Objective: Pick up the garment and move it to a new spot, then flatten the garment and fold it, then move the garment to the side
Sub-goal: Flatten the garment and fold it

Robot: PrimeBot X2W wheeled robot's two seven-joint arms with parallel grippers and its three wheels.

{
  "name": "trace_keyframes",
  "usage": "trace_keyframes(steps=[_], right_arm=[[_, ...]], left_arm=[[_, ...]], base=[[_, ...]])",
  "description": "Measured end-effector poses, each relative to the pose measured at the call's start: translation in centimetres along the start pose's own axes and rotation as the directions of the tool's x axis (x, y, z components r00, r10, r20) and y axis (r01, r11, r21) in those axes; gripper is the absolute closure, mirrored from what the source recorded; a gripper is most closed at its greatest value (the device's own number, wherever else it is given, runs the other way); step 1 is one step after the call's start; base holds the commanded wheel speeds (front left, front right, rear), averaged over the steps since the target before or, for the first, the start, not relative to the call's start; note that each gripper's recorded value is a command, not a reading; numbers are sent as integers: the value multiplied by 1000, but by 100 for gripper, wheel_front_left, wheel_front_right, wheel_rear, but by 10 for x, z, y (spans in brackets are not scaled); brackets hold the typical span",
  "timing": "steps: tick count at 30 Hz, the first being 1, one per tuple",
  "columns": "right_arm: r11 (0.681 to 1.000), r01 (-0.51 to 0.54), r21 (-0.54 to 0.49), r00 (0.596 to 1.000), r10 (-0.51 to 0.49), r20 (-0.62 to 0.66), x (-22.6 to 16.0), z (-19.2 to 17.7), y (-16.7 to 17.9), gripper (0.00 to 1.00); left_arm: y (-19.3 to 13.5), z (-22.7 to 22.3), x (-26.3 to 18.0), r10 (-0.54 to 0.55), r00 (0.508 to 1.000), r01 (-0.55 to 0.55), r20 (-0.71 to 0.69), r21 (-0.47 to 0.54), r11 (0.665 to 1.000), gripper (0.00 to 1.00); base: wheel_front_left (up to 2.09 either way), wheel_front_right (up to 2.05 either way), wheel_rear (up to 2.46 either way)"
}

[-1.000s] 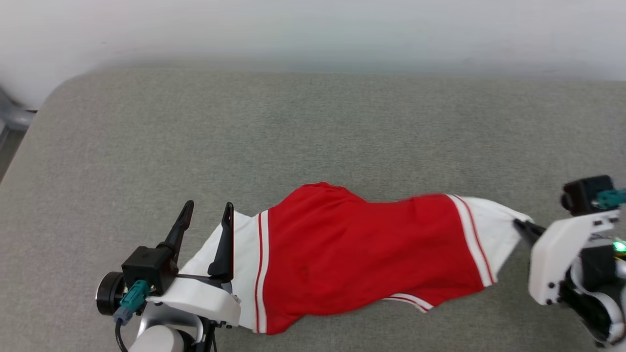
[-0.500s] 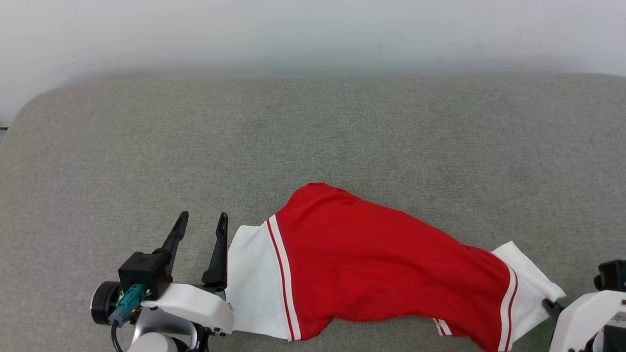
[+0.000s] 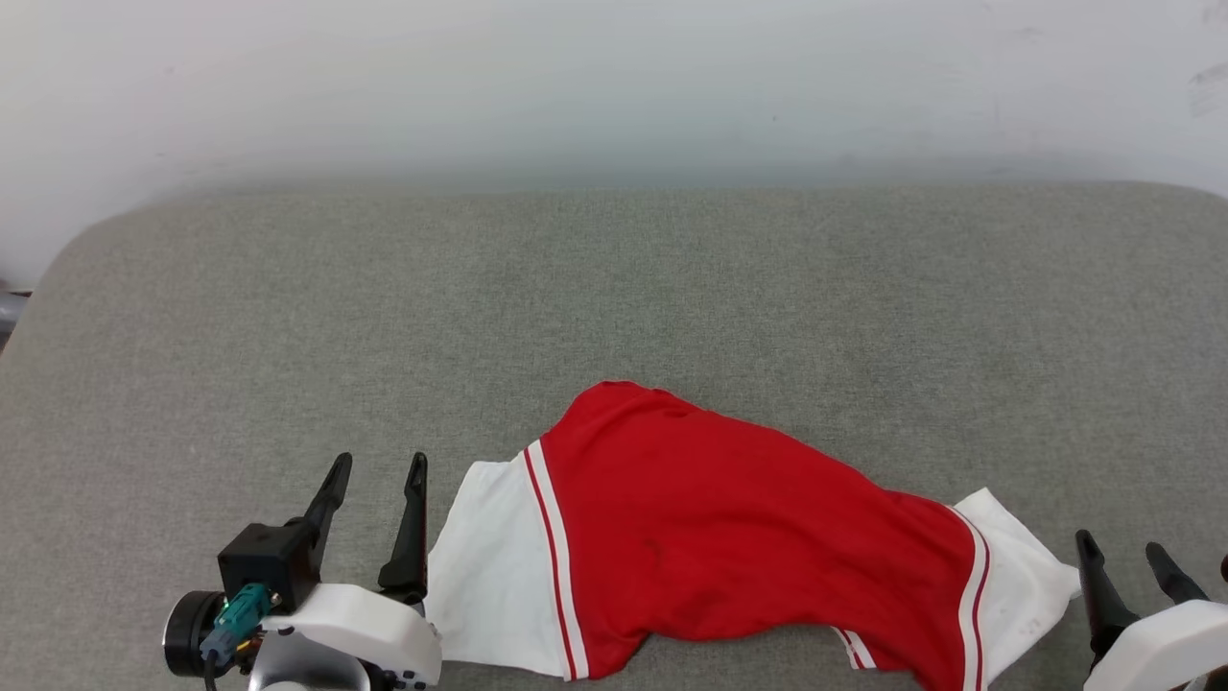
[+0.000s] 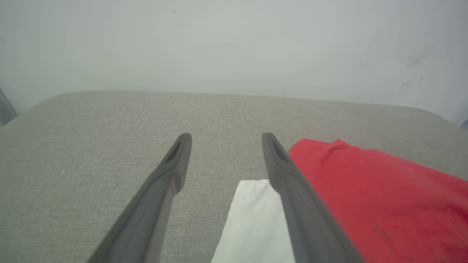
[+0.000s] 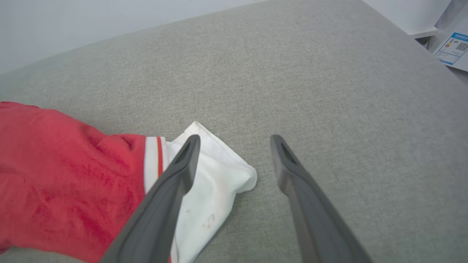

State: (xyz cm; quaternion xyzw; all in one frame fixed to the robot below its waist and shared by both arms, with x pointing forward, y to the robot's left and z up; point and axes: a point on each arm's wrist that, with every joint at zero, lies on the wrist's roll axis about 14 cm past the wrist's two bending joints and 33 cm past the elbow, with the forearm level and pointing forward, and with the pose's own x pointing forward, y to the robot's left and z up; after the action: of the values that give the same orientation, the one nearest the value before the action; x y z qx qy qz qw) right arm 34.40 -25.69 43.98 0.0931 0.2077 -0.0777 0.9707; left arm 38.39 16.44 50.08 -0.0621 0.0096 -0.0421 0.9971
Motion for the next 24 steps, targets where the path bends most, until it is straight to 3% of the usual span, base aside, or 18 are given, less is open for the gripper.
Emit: trace_keyframes(steps=[6, 11, 16, 21, 22, 24], right_arm=[[999, -24, -38, 983, 30, 178, -15, 31, 11, 0], [991, -92, -102, 941, 120, 316, -27, 59, 42, 0], [978, -150, -146, 910, 194, 367, -40, 65, 66, 0], [968, -185, -168, 895, 237, 377, -46, 66, 81, 0], [964, -202, -174, 892, 254, 374, -46, 66, 87, 0], [962, -210, -172, 895, 260, 362, -44, 63, 90, 0]], left_arm=[[3, 6, -6, 12, 1000, -12, 14, -1, 1000, 0], [7, 8, -9, 17, 1000, -17, 12, 9, 1000, 0], [11, 2, -12, 24, 999, -24, -25, 9, 1000, 0], [15, -31, -18, -12, 977, 15, -212, 12, 1000, 0], [13, -59, -26, -59, 920, 66, -389, 4, 998, 0], [13, -73, -29, -83, 870, 96, -485, 1, 995, 0]], base=[[0, 0, 0], [0, 0, 0], [0, 0, 0], [0, 0, 0], [0, 0, 0], [0, 0, 0]])
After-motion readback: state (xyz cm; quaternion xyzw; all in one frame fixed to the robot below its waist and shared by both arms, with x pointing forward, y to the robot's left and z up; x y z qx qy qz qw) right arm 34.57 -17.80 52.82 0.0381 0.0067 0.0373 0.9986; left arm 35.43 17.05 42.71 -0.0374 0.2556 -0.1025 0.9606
